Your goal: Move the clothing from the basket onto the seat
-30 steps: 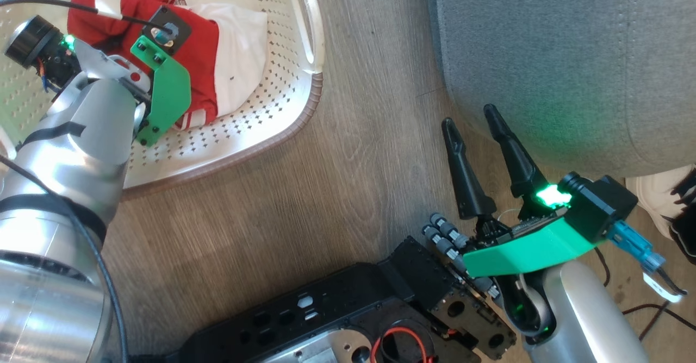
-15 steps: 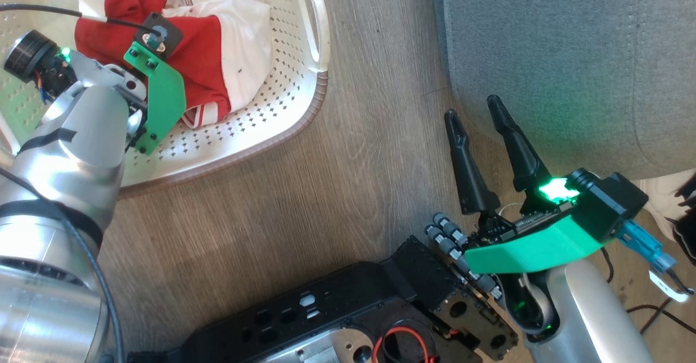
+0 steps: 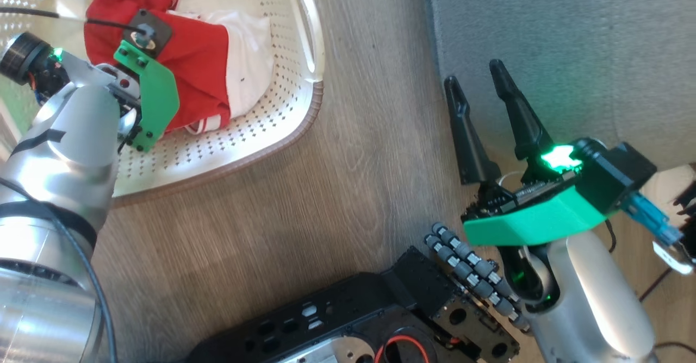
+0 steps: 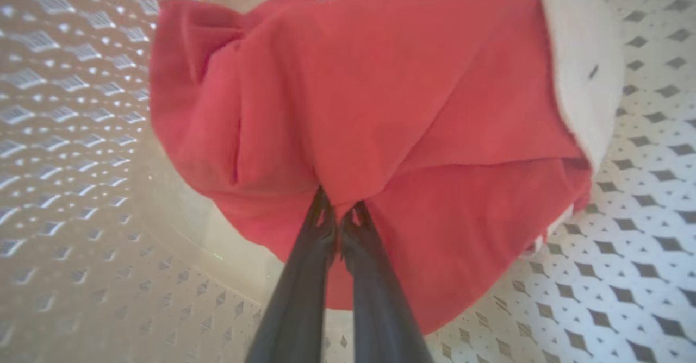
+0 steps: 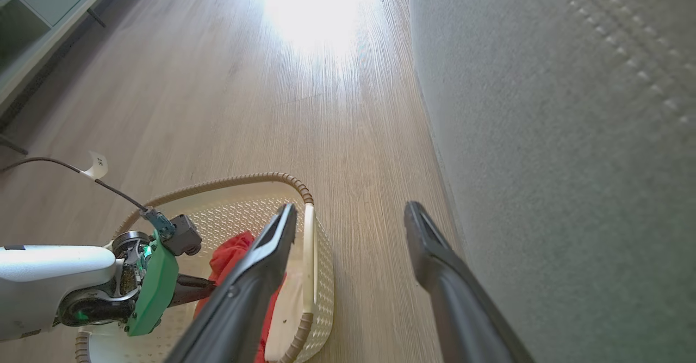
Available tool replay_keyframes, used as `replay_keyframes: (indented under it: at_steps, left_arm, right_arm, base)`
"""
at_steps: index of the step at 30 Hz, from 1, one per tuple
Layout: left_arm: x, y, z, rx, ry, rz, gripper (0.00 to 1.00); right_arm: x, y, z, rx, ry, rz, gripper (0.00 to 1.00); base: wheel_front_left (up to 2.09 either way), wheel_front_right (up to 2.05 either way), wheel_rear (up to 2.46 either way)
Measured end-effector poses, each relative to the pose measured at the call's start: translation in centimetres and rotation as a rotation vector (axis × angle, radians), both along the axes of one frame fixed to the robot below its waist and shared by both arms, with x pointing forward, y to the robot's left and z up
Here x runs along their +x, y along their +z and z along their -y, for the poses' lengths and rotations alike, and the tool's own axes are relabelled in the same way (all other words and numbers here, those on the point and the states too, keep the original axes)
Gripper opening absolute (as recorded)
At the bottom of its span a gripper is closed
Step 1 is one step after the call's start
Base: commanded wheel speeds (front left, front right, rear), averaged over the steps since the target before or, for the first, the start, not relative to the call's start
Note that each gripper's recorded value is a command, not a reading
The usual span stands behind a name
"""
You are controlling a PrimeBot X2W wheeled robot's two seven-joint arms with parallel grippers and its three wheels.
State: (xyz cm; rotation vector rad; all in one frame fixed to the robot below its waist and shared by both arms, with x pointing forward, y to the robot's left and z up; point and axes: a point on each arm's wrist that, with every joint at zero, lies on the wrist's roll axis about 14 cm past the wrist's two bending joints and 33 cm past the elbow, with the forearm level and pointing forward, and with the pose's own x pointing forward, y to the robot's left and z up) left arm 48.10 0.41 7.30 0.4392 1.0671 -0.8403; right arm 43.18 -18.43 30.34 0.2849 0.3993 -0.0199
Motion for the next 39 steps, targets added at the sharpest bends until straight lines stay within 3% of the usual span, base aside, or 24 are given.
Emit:
replay_keyframes:
  at_steps: [5, 15, 27, 39]
  left_arm:
    - [1.5, 2.5, 0.8, -0.054, 0.011, 0.071, 0.0]
    - [-0.7, 10.6, 1.1, -0.186, 0.14, 0.147, 0.0]
    - [1.7, 23.6, -1.2, -0.323, 0.321, 0.452, 0.0]
    - [3.7, 39.5, -4.2, -0.56, 0.465, 0.85, 0.0]
  right_arm:
    - [1.0, 1.7, 0.6, -0.016, -0.005, 0.051, 1.0]
    - [1.8, 7.5, 0.1, 0.004, 0.0, 0.19, 1.0]
    - [-0.4, 13.4, -1.8, 0.048, 0.027, 0.311, 1.0]
    - [-1.8, 17.9, -4.5, 0.072, 0.1, 0.424, 1.0]
  base:
    - [0.0, 0.0, 0.0]
    - [0.0, 0.0, 0.0]
    - [0.0, 0.0, 0.0]
    - [0.0, 0.0, 0.0]
